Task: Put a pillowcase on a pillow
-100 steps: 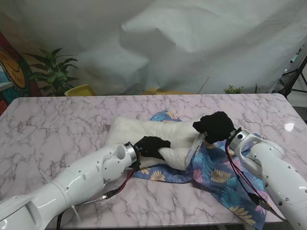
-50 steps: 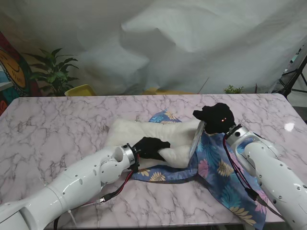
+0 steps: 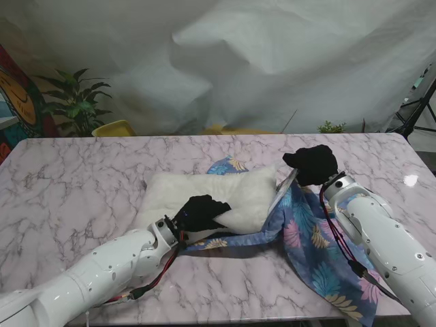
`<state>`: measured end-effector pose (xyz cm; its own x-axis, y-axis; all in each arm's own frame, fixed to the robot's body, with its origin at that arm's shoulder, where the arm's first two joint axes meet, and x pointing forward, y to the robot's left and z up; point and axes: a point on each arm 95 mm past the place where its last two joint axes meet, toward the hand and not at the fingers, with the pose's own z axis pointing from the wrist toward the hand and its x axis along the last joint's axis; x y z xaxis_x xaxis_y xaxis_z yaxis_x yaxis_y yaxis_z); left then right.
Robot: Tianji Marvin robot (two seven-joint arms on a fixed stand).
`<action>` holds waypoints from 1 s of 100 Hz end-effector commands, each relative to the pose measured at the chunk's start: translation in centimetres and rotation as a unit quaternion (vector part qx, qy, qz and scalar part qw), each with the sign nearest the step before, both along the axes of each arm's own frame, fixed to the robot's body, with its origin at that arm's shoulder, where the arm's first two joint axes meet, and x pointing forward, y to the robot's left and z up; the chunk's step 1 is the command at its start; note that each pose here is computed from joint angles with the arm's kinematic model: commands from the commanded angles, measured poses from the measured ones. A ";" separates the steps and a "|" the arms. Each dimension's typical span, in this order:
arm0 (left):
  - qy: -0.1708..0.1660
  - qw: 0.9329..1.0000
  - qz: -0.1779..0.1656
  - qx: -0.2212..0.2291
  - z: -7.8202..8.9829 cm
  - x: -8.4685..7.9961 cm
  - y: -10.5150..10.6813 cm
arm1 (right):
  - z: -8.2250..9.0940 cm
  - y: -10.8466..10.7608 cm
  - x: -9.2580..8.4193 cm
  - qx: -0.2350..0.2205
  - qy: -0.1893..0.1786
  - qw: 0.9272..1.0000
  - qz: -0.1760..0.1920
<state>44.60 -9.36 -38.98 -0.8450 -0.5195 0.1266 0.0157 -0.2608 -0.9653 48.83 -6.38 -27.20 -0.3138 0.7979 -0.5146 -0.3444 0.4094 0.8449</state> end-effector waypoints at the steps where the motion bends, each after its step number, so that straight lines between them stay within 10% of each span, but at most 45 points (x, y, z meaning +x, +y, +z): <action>1: 0.013 1.000 -0.011 0.001 -0.4 0.1 -0.3 | 0.1 -0.7 0.4 -0.001 -0.007 1.000 -0.007; 48: -0.005 0.990 -0.129 -0.049 -1.0 -0.9 -2.8 | -1.2 -1.2 1.2 0.023 0.005 1.000 -0.002; 100: 0.006 0.981 -0.184 -0.063 -1.0 -1.6 -4.7 | -1.7 -2.1 3.9 -0.005 0.004 0.999 -0.039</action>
<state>44.94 -13.88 -40.71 -0.9592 -0.2818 0.0246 0.0138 -0.1333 -0.9910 52.06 -7.78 -30.28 -0.2917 0.8040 -0.5182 -0.2730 0.4493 0.8507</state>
